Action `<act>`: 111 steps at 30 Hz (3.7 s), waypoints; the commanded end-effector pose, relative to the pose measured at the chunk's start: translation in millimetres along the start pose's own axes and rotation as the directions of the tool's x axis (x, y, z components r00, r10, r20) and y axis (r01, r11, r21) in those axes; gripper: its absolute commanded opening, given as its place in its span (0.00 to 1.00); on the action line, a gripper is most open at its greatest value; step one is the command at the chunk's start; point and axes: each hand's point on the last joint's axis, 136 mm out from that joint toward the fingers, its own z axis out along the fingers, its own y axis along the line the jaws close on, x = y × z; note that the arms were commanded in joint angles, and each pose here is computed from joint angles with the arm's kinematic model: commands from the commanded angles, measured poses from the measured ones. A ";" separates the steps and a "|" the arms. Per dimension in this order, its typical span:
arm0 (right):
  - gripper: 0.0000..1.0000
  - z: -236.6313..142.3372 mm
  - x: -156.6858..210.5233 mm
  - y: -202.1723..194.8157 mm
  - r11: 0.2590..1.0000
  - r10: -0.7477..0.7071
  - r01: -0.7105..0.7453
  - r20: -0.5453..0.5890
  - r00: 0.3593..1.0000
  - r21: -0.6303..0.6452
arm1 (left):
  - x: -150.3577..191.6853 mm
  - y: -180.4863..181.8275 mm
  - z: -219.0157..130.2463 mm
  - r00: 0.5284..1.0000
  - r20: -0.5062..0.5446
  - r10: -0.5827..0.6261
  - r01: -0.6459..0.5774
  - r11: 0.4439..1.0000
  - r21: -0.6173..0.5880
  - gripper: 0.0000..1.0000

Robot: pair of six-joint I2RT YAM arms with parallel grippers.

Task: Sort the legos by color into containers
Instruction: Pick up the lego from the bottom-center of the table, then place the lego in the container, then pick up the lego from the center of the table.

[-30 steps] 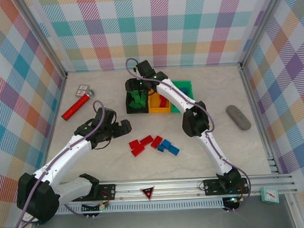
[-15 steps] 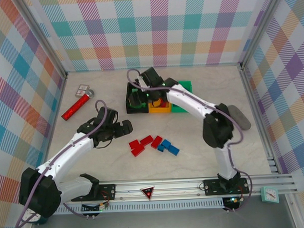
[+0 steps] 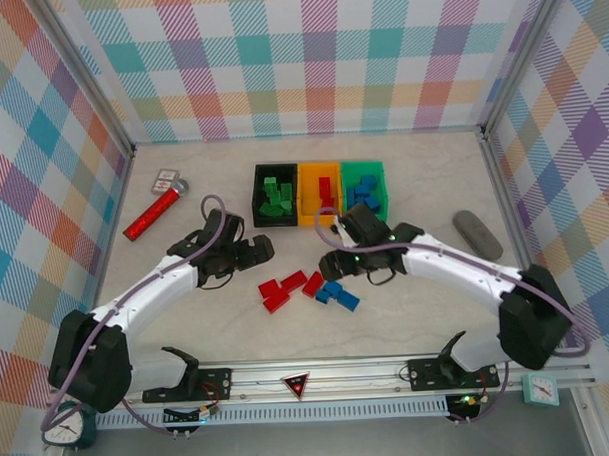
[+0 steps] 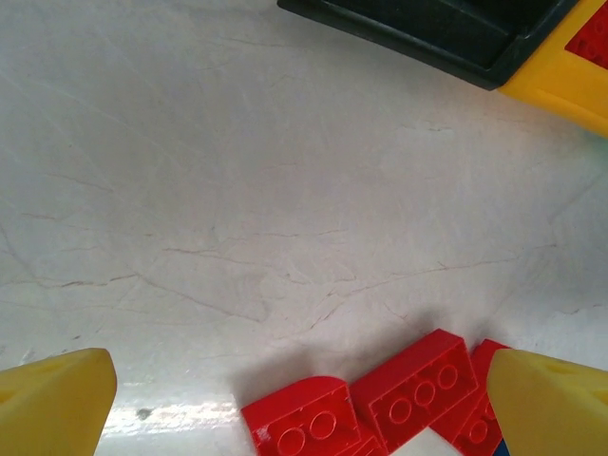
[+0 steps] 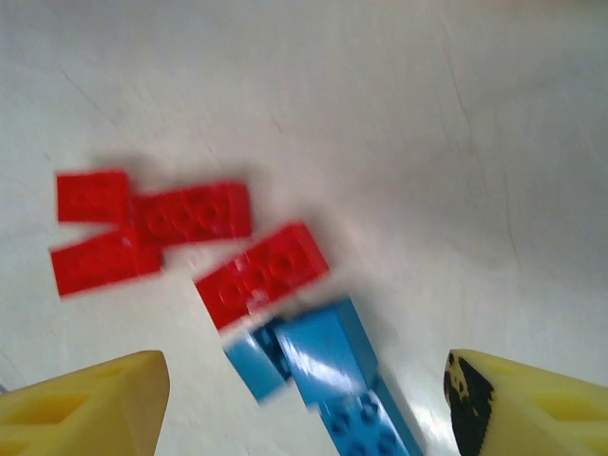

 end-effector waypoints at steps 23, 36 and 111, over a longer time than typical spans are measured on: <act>0.67 58.8 72.3 -24.9 0.994 0.019 0.003 -0.206 0.978 0.106 | -9.6 -13.9 9.5 0.999 0.002 -0.052 0.052 0.998 0.048 1.00; 0.34 42.6 61.5 -20.3 0.993 0.048 -0.035 -0.126 0.991 0.109 | -10.0 -17.6 11.6 0.999 -0.005 -0.046 0.046 0.997 0.063 1.00; 0.67 61.2 20.7 7.6 0.999 0.031 -0.034 -0.167 0.985 -0.013 | 7.2 -18.1 11.7 0.998 -0.064 -0.011 0.017 0.996 0.085 1.00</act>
